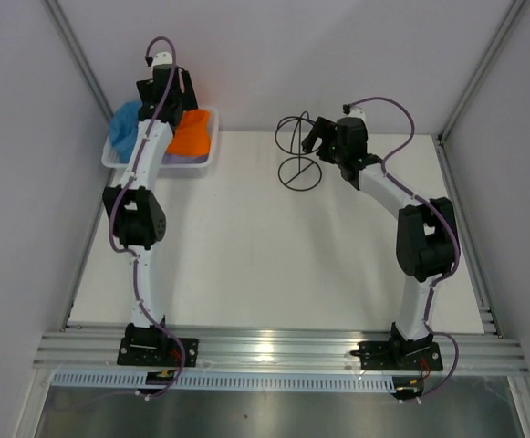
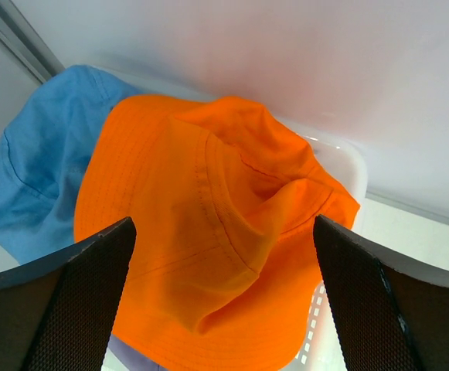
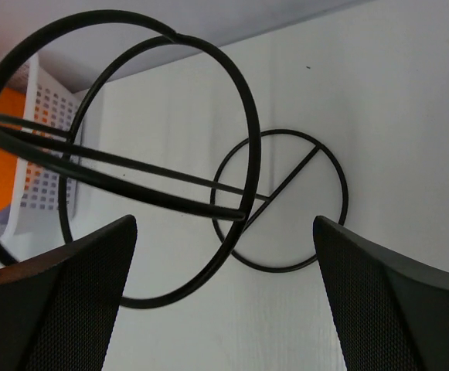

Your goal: Stack the hats

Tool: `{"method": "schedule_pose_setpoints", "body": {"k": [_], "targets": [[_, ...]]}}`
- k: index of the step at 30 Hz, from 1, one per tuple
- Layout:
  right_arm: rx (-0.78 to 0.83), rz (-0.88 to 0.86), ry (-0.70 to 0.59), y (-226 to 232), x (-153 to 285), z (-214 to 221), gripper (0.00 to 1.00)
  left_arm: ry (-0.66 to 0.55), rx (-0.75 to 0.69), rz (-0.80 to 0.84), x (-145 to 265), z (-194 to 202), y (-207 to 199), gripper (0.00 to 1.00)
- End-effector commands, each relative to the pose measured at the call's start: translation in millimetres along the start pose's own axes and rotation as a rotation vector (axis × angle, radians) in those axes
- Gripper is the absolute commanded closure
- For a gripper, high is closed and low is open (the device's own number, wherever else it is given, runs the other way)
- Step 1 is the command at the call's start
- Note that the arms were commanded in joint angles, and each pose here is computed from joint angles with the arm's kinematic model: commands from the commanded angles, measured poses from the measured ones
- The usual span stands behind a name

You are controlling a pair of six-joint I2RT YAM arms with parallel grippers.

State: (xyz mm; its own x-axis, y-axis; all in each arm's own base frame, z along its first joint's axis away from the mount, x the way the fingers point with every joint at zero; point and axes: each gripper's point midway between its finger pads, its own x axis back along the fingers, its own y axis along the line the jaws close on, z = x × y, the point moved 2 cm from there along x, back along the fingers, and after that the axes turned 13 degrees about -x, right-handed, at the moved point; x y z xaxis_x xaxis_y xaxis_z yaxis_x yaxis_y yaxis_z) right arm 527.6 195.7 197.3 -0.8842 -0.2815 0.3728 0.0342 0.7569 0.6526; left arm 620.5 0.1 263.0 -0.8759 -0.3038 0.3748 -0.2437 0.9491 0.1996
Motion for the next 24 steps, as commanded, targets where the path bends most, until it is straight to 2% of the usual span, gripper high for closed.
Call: {"method": "schedule_pose_setpoints", "body": {"k": [1,6,9,14,18,19,22,24], "targets": [[-0.04,0.08,-0.078,4.8,-7.1,-19.6,0.0,-0.101,0.028,0.015,34.0,-46.5,16.0,0.0],[-0.06,0.197,-0.132,-13.9,-15.8,-11.3,0.02,-0.108,0.018,0.027,39.9,-50.6,17.0,0.0],[-0.066,0.246,-0.113,-18.5,-16.2,-3.4,0.15,-0.108,0.012,0.026,42.3,-51.2,17.5,0.01],[-0.028,0.296,-0.037,-21.9,-11.1,6.8,0.28,-0.108,0.009,0.022,44.3,-51.0,19.2,0.01],[-0.017,0.316,-0.028,-22.2,-1.6,4.4,0.4,-0.112,0.003,0.03,46.9,-53.0,19.1,0.0],[-0.015,0.315,-0.034,-19.7,2.1,0.6,0.46,-0.116,0.002,0.03,48.3,-54.9,20.0,0.0],[0.022,0.348,-0.018,-15.3,11.4,-8.7,0.46,-0.125,-0.009,0.03,53.1,-59.0,22.4,0.01],[0.063,0.422,0.046,-26.0,21.2,-3.1,0.45,-0.129,-0.022,0.025,54.9,-60.8,24.4,0.01]]}}
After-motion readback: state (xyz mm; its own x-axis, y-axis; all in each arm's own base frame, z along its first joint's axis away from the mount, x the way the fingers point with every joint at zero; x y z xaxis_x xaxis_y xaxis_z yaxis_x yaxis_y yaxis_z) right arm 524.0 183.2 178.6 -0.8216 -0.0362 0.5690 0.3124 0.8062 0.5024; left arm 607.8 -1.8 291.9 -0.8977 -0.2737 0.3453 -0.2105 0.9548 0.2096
